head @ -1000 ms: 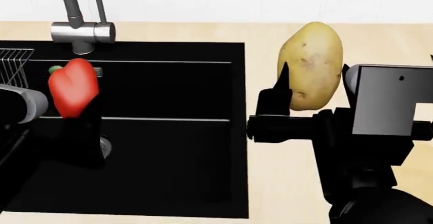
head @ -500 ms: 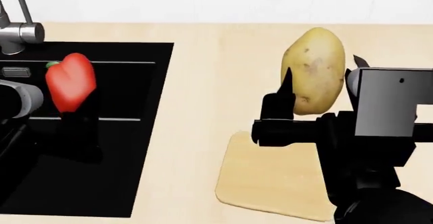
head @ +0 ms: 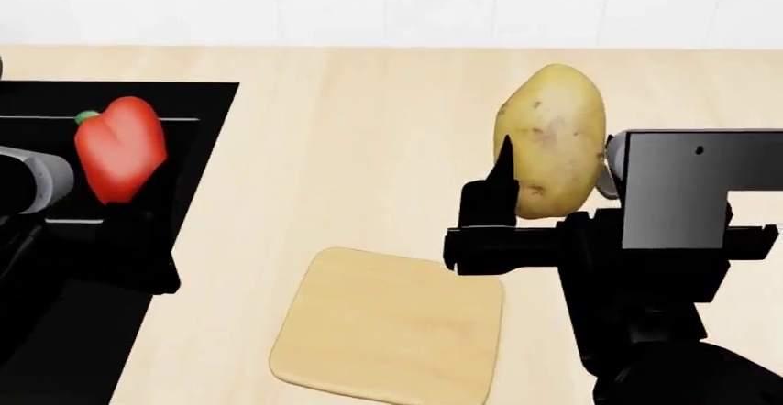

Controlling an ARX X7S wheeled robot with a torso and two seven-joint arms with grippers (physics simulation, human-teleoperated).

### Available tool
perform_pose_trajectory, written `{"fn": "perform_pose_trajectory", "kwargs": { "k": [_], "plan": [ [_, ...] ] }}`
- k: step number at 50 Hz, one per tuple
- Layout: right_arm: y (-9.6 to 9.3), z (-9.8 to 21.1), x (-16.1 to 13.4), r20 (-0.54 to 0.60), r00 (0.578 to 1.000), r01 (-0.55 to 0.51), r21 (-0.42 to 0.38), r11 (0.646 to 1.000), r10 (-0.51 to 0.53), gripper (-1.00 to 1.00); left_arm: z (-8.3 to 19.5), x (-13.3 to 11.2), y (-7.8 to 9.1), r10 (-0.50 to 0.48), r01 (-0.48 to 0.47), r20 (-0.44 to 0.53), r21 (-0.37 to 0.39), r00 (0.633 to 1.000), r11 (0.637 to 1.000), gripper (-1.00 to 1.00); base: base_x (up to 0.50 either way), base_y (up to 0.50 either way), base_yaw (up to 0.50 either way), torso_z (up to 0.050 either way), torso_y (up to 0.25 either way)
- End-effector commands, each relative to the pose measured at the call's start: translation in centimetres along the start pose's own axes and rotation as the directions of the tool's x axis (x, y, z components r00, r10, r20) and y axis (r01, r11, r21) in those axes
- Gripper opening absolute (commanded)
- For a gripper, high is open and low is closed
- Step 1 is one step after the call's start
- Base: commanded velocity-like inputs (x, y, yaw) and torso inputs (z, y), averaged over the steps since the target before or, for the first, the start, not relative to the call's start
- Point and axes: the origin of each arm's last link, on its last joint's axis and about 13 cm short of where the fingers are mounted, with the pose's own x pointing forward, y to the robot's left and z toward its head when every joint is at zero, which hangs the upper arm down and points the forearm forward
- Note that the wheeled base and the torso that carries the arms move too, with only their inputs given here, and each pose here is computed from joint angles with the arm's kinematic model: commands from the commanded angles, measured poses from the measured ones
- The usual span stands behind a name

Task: Pick the vegetables from the sink and place them on the cutting board.

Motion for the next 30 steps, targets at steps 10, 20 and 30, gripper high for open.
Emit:
{"fn": "perform_pose_trajectory", "kwargs": {
  "k": [10,20,30],
  "plan": [
    [0.1,0.3,-0.3,-0.006,1.0,-0.014,-0.025,1.0,0.014,-1.0,0.2,0.0,0.1,-0.006,0.006,0.004,-0.009,1.0,1.0,-1.0,0.0,0.0,0.0,0.0,0.0],
    [0.1,4.2,-0.3,-0.036,0.997,-0.068,-0.173,0.983,0.062,-1.0,0.4,0.1,0.0,-0.009,0.01,0.004,-0.01,1.0,1.0,-1.0,0.0,0.0,0.0,0.0,0.0],
    [-0.4,6.3,0.4,-0.344,0.912,-0.288,-0.148,0.946,0.224,-1.0,0.8,0.0,-0.1,-0.017,0.017,0.005,0.006,1.0,1.0,-1.0,0.0,0.0,0.0,0.0,0.001]
  ]
}}
